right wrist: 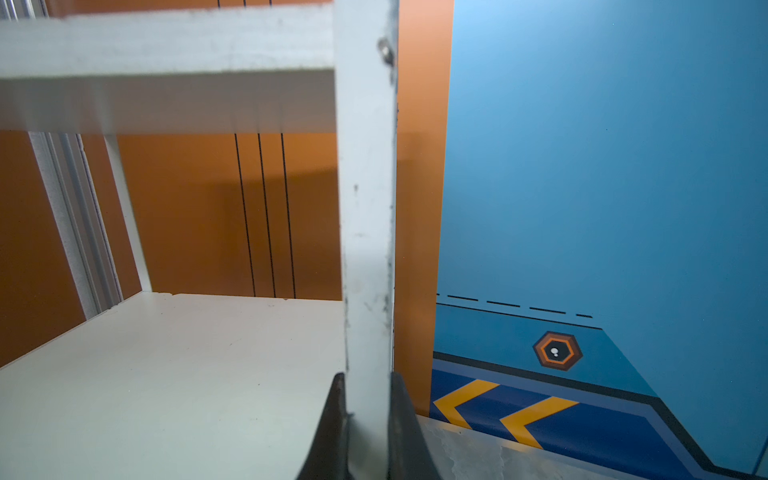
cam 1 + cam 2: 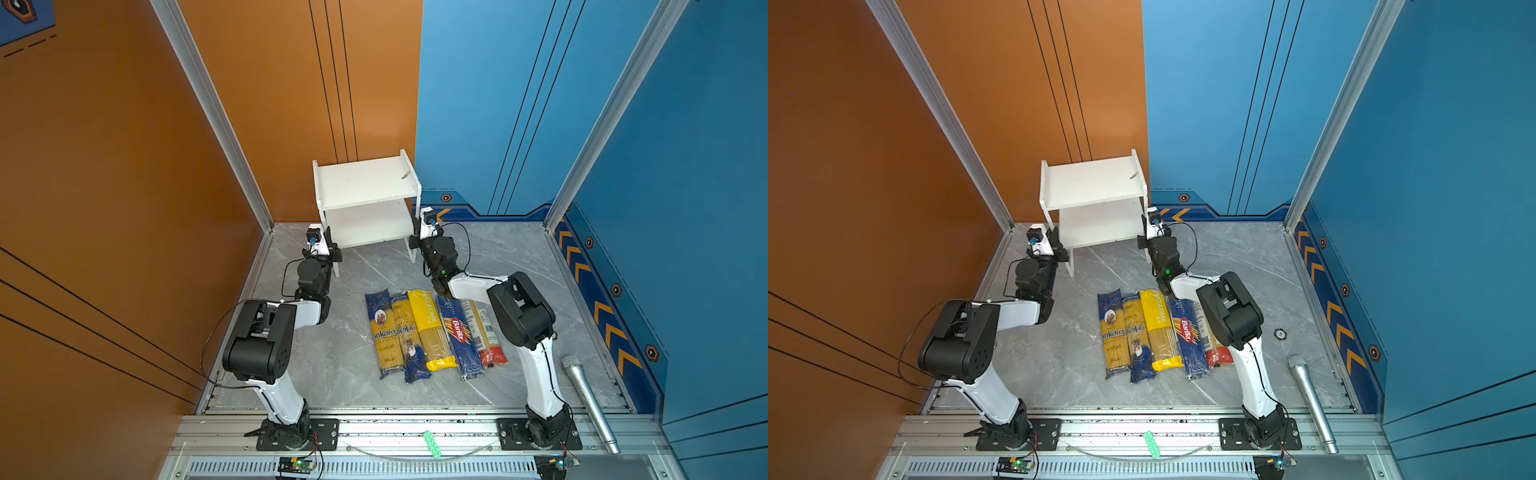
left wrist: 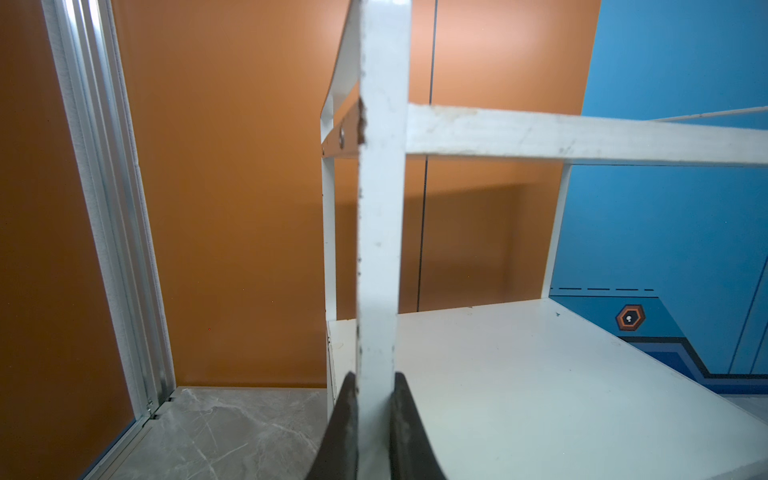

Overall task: Place and organize the pasta boxes and bags onto the shelf
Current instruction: 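Slide the white shelf with both grippers toward the middle of the table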

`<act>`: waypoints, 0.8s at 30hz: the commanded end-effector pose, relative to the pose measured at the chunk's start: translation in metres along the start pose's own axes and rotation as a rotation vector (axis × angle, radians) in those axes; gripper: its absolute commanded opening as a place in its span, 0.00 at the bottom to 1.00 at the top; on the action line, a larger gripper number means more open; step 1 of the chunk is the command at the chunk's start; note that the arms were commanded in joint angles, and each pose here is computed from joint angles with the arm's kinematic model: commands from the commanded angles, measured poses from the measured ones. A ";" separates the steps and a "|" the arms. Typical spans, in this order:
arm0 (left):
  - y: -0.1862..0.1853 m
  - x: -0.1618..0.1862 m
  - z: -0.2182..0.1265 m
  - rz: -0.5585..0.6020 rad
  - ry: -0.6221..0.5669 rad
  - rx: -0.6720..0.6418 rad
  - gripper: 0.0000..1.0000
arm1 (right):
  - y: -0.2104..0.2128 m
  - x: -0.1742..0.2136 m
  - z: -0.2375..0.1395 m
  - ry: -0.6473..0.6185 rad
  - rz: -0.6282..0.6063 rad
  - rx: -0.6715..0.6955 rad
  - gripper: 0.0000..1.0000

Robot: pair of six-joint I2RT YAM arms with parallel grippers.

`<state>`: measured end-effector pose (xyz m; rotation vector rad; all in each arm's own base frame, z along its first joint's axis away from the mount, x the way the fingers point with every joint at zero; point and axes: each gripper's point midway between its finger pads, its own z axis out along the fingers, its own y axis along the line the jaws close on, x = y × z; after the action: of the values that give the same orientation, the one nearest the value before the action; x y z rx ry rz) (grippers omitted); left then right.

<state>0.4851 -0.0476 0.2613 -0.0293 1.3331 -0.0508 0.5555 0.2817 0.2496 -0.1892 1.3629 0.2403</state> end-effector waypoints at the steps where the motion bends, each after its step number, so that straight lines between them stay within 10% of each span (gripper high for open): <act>1: -0.032 0.034 -0.002 -0.014 0.101 0.071 0.00 | -0.036 -0.025 -0.008 -0.031 -0.006 0.099 0.00; 24: -0.163 0.045 -0.018 0.009 0.118 0.240 0.00 | -0.107 -0.052 -0.104 -0.026 -0.052 0.233 0.00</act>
<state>0.4776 -0.1771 0.2622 0.0740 1.3235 -0.1863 0.4946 0.1490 0.2463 -0.0269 1.4418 0.0336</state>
